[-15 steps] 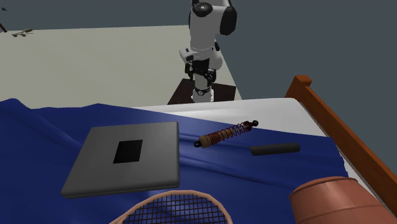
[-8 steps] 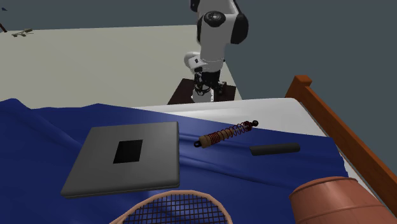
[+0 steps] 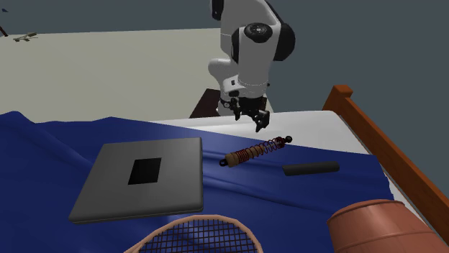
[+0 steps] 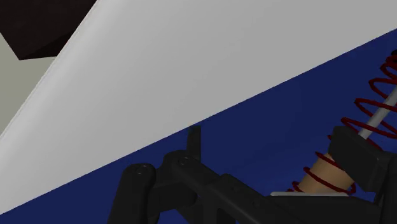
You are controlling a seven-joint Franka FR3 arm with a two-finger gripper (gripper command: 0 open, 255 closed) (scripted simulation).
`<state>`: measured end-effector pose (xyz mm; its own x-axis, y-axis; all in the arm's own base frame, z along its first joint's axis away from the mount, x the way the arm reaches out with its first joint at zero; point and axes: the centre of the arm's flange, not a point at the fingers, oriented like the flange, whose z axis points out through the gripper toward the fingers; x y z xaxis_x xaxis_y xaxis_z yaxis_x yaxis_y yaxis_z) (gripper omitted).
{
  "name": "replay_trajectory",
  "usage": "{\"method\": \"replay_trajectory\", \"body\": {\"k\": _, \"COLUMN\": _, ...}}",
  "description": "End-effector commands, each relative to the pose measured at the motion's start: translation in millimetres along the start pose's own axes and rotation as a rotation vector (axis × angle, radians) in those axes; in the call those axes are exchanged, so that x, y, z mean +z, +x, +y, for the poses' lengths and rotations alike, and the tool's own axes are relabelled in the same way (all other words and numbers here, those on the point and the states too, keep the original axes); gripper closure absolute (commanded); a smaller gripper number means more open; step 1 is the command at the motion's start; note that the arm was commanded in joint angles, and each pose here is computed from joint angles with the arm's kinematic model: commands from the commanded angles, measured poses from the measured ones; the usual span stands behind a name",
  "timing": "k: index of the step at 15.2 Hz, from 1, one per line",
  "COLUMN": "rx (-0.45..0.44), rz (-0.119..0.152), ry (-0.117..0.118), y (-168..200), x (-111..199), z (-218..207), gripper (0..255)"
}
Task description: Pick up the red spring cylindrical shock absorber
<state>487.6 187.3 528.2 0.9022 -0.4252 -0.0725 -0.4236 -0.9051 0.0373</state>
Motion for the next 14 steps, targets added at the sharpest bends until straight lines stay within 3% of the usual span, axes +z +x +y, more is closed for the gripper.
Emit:
{"method": "replay_trajectory", "body": {"k": 1, "rx": 0.038, "rz": 0.007, "ry": 0.011, "y": 14, "x": -1, "z": -20, "gripper": 0}}
{"method": "replay_trajectory", "body": {"k": 7, "rx": 0.128, "rz": 0.024, "ry": 0.037, "y": 54, "x": -5, "z": -69, "gripper": 0}}
{"method": "replay_trajectory", "body": {"k": 14, "rx": 0.128, "rz": 0.024, "ry": 0.037, "y": 57, "x": 35, "z": -71, "gripper": 0}}
